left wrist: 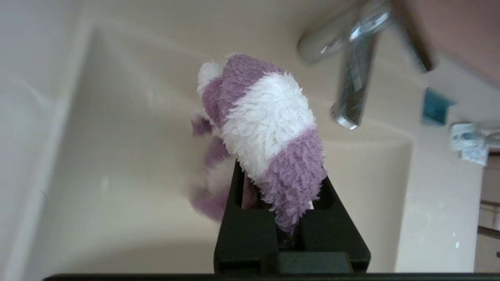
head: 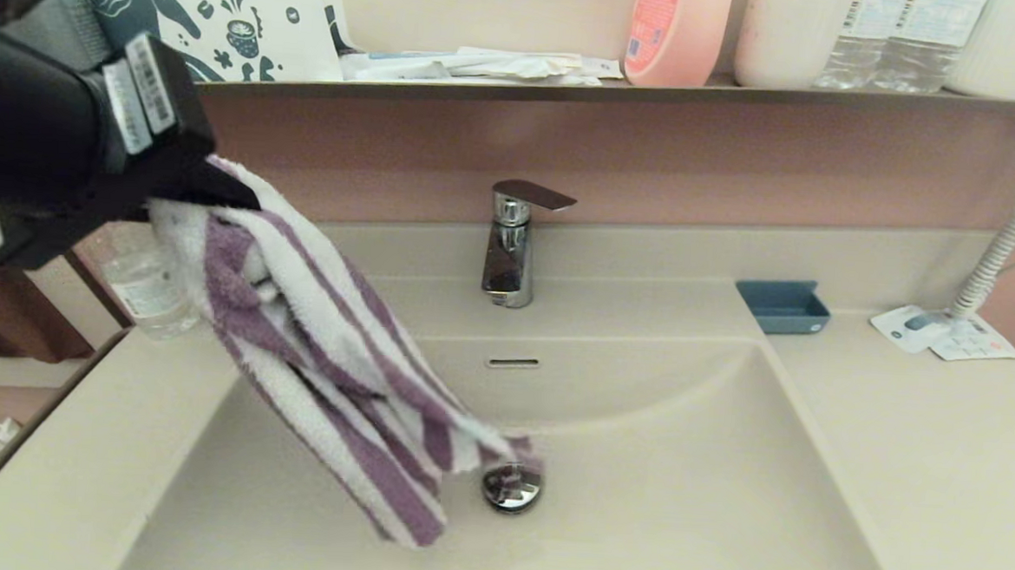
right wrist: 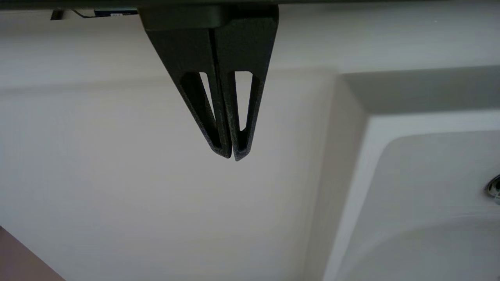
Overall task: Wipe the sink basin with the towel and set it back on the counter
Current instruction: Wipe the sink
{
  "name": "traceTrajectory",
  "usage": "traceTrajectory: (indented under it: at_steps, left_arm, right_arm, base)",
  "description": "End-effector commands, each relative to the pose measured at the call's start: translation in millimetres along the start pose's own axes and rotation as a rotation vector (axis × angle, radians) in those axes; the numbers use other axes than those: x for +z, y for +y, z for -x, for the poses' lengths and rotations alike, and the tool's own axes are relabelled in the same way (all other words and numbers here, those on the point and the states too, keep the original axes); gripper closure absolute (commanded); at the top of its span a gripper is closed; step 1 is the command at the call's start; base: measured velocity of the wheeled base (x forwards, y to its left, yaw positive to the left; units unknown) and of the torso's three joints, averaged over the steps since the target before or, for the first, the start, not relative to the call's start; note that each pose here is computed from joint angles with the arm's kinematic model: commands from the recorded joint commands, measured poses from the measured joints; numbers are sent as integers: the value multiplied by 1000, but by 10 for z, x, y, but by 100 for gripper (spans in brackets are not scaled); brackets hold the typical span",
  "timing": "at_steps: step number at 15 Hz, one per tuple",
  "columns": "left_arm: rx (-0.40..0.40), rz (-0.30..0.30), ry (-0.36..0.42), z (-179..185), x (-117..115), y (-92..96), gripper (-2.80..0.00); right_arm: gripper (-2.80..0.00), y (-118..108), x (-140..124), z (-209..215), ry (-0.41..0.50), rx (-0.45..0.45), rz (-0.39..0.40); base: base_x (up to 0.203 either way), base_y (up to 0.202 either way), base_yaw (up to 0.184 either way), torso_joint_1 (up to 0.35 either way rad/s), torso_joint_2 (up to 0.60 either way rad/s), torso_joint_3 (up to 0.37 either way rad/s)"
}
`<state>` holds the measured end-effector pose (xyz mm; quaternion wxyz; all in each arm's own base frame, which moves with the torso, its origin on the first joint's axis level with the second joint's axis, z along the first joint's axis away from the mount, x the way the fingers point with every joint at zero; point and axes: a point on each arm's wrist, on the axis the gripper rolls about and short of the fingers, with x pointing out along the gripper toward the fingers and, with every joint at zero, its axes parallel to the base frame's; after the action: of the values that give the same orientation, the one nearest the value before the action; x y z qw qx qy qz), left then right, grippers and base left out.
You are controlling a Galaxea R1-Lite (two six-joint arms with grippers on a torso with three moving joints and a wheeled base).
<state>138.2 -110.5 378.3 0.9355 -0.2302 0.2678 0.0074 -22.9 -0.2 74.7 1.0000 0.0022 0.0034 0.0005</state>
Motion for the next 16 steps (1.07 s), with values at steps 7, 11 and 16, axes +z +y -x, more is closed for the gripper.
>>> traceTrajectory:
  at_steps: [7,11,16]
  left_arm:
    - [-101,-70,-101,415,98,43,0]
    - [-94,-75,83,151,-312,-40,0]
    - [-116,-70,159,-577,-1050,-296,0]
  right_arm:
    - [0,0,0,-1,1,0,0]
    - [0,0,0,-1,1,0,0]
    - [0,0,0,-1,1,0,0]
  base:
    - [0,0,0,0,0,0]
    - [0,0,0,0,0,0]
    - [0,0,0,0,0,0]
